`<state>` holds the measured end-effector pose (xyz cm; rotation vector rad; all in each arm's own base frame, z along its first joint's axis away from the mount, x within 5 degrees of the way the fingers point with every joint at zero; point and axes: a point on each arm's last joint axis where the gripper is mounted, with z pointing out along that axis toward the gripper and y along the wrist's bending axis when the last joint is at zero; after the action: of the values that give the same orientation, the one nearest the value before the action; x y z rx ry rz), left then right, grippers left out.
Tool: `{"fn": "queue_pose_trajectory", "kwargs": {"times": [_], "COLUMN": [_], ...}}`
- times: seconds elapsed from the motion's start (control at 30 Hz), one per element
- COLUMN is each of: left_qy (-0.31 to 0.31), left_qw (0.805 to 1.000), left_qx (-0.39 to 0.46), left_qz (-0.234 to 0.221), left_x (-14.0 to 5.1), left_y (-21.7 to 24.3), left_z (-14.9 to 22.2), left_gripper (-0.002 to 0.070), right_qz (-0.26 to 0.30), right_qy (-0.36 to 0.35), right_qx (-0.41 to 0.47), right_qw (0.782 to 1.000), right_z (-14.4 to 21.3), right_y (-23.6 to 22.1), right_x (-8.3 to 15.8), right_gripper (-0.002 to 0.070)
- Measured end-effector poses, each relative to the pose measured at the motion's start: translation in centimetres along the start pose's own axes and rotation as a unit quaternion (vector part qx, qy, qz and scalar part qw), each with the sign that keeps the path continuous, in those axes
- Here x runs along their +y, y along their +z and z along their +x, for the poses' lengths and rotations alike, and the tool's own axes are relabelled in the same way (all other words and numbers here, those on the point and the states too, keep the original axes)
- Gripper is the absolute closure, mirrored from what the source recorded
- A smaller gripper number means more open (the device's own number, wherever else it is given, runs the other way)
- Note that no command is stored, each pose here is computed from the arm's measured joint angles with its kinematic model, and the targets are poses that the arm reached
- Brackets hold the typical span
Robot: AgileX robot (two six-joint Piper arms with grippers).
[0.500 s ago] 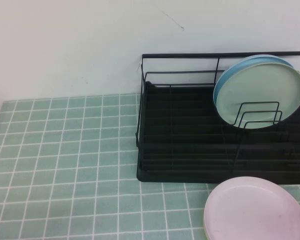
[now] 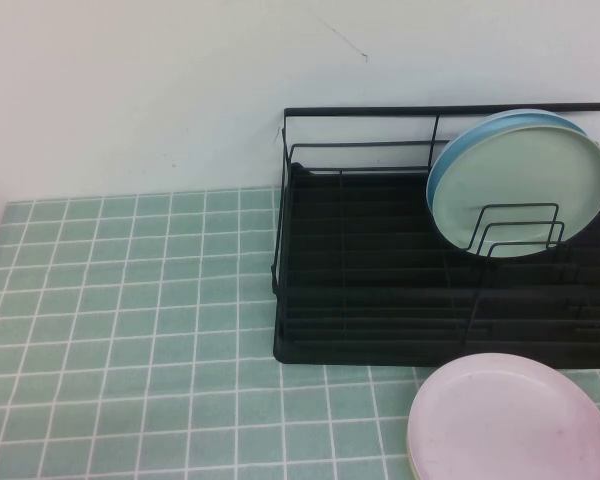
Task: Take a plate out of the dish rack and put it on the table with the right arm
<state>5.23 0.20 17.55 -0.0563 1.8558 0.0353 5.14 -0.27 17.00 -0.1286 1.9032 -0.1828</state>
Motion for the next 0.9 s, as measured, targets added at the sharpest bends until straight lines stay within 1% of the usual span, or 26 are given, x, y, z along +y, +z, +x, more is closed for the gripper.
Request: {"fn": "queue_pose_trajectory", "kwargs": {"times": [0.7,0.9], "left_qy": [0.001,0.001], "left_qw": [1.000,1.000], "left_qx": [0.000,0.000], "left_qz": [0.000,0.000], "left_x": [0.00,0.00], "left_y": [0.00,0.00], "left_z": [0.00,0.00], "left_gripper": [0.0678,0.0678], "right_qz": [-0.003,0.003], "right_qy": [0.007,-0.006], "right_qx": [-0.001,-0.002], "right_qw": [1.000,1.000], "right_z": [-0.01,-0.03], "right_y": [0.00,0.00], "right_x": [0.05,-0.05], "right_gripper": [0.0678,0.0678]}}
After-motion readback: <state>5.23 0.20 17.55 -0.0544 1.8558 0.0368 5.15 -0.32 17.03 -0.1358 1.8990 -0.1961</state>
